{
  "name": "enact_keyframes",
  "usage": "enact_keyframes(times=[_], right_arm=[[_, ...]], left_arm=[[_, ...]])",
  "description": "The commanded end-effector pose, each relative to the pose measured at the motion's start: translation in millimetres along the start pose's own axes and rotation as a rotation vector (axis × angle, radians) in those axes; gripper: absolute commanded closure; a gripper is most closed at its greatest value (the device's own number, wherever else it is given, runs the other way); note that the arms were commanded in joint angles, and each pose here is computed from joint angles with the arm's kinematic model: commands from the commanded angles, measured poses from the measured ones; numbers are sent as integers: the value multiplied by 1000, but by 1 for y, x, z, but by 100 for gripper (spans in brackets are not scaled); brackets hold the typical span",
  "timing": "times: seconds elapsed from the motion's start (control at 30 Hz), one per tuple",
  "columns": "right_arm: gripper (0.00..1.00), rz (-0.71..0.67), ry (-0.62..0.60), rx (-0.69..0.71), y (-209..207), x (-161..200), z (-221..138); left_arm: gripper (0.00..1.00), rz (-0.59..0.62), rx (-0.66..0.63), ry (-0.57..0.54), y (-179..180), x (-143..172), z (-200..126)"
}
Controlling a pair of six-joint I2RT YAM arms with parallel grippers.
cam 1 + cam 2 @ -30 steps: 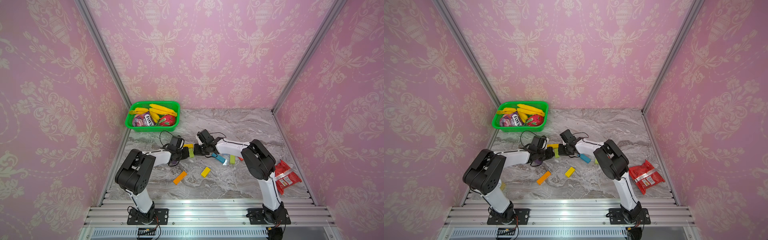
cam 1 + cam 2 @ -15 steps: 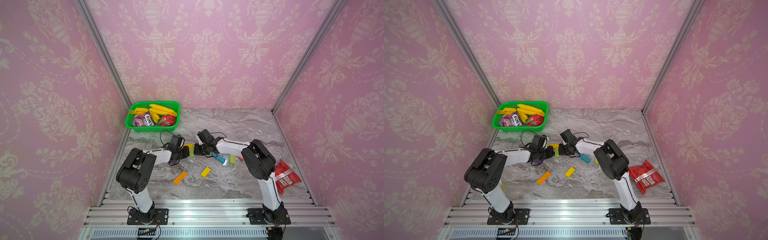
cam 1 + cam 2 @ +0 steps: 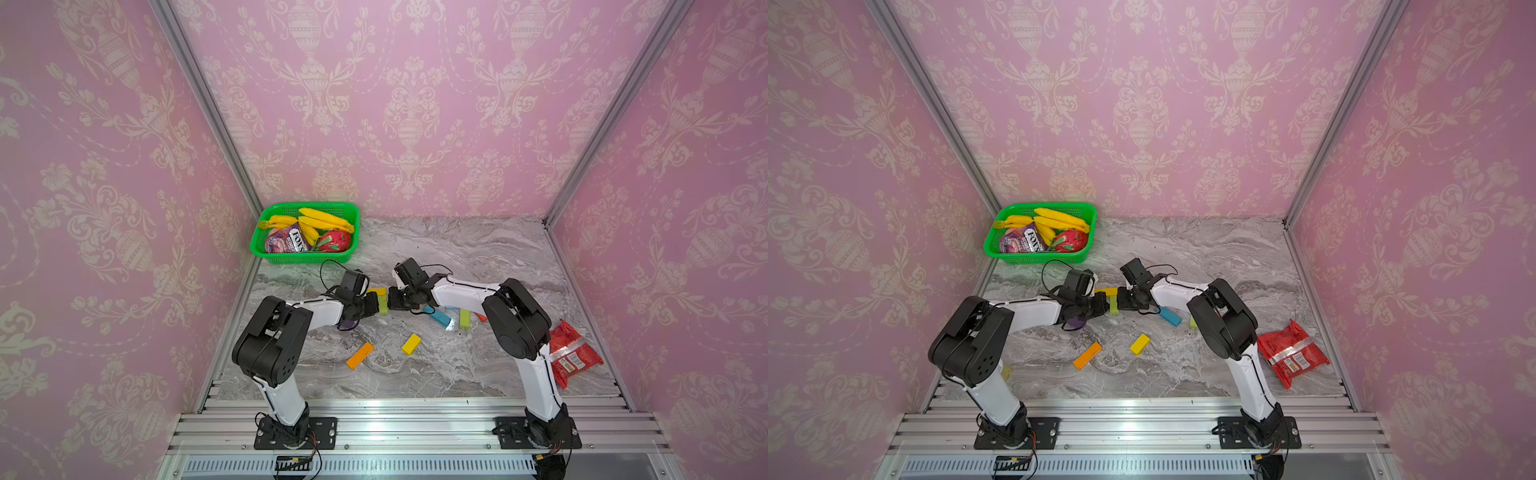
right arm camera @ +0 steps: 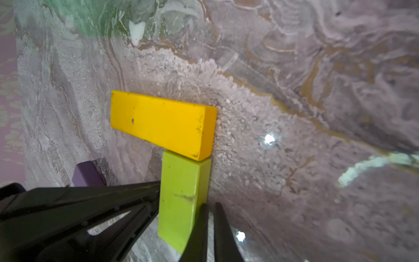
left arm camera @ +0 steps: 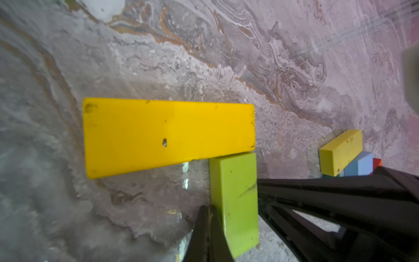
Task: Assemble the letter p with building blocks
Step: Assemble the building block at the center of the board.
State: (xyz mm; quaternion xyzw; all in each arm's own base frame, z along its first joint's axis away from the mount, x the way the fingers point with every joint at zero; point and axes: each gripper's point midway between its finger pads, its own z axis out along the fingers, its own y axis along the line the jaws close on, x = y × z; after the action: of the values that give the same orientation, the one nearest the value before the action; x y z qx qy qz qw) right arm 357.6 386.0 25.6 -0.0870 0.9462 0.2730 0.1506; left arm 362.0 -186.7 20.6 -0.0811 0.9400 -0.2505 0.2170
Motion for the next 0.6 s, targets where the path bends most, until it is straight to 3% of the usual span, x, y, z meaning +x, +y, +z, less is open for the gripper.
enact_keyframes(times=[0.0,0.37,0.57], right_arm=[[89,35,111,103,-34,33,20],[87,37,103,120,-37,33,15],[86,24,62,147,-40,26,1]], left_arm=[[100,-21,-66,23,15,6,-1],[100,-25,-79,2,18,-4,-6],[100,2,-101,-97,17,-19,-36]])
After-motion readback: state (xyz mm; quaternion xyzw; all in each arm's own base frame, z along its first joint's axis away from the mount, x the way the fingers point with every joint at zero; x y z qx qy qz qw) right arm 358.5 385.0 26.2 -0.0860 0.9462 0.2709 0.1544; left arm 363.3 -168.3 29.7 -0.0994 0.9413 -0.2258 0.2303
